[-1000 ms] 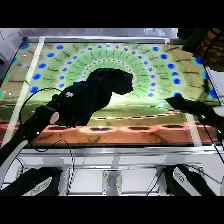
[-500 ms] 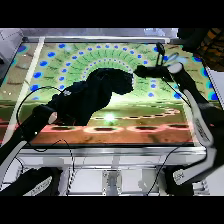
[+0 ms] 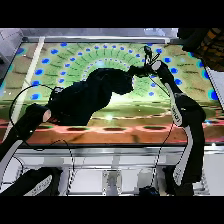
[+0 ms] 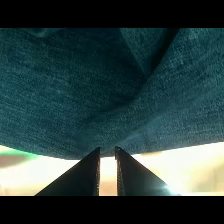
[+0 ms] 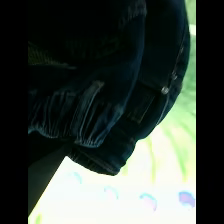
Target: Fold the clothes and pants, and hang the long-sleeved shirts on hangers.
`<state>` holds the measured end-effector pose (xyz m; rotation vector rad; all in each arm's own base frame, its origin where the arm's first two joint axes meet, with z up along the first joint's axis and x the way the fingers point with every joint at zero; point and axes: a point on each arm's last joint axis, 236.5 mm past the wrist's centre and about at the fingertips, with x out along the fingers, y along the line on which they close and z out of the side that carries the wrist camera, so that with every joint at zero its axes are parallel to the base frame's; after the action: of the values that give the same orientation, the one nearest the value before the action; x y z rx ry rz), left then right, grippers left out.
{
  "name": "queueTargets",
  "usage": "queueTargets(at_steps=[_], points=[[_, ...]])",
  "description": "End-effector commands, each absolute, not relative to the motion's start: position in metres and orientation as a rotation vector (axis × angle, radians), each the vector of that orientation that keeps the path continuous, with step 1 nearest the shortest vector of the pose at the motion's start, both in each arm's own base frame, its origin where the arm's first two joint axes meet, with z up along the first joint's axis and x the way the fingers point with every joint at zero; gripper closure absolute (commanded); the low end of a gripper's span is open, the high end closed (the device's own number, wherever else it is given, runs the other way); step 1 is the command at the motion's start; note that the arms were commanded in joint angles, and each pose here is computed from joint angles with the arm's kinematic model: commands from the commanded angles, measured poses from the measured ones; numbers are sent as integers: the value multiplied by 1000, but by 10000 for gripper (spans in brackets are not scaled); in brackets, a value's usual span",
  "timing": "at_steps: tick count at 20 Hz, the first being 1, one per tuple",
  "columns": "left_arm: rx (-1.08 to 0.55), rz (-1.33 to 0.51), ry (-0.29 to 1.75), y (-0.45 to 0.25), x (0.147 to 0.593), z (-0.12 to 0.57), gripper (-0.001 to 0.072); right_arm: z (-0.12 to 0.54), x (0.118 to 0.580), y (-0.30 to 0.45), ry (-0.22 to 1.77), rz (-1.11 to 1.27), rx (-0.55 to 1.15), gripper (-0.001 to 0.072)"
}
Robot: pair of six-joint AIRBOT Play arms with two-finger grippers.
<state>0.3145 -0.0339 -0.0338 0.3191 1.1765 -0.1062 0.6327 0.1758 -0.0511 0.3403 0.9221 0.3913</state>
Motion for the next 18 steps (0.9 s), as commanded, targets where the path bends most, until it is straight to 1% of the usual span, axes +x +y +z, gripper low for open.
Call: queueTargets(at_steps=[1, 3, 5, 6, 7, 8, 10, 12, 15, 17, 18], points=[[310, -107, 1138, -35, 323, -30, 574, -96, 628, 182, 997, 372, 364, 268], [299, -113, 1119, -38, 327, -28, 574, -107, 625, 187, 1015, 375, 359, 270], [296, -115, 1116, -39, 327, -28, 574, -111, 623, 192, 1024, 381, 361, 317], [296, -115, 1116, -39, 327, -28, 574, -110, 622, 195, 1024, 388, 376, 404], [296, -115, 1116, -39, 327, -28, 574, -107, 622, 200, 1020, 401, 394, 533], [296, -114, 1116, -39, 327, -28, 574, -105, 622, 202, 1019, 407, 409, 608], [296, -114, 1116, -39, 327, -28, 574, -106, 618, 205, 1037, 417, 416, 691], [296, -115, 1116, -39, 327, -28, 574, -101, 608, 210, 1082, 452, 429, 691], [294, -115, 1112, -39, 328, -27, 574, -56, 589, 198, 1135, 515, 375, 692], [285, -115, 1077, -40, 331, -14, 574, -20, 564, 158, 1190, 495, 209, 693], [280, -114, 1043, -40, 333, -2, 574, 0, 547, 124, 1229, 433, 102, 692]])
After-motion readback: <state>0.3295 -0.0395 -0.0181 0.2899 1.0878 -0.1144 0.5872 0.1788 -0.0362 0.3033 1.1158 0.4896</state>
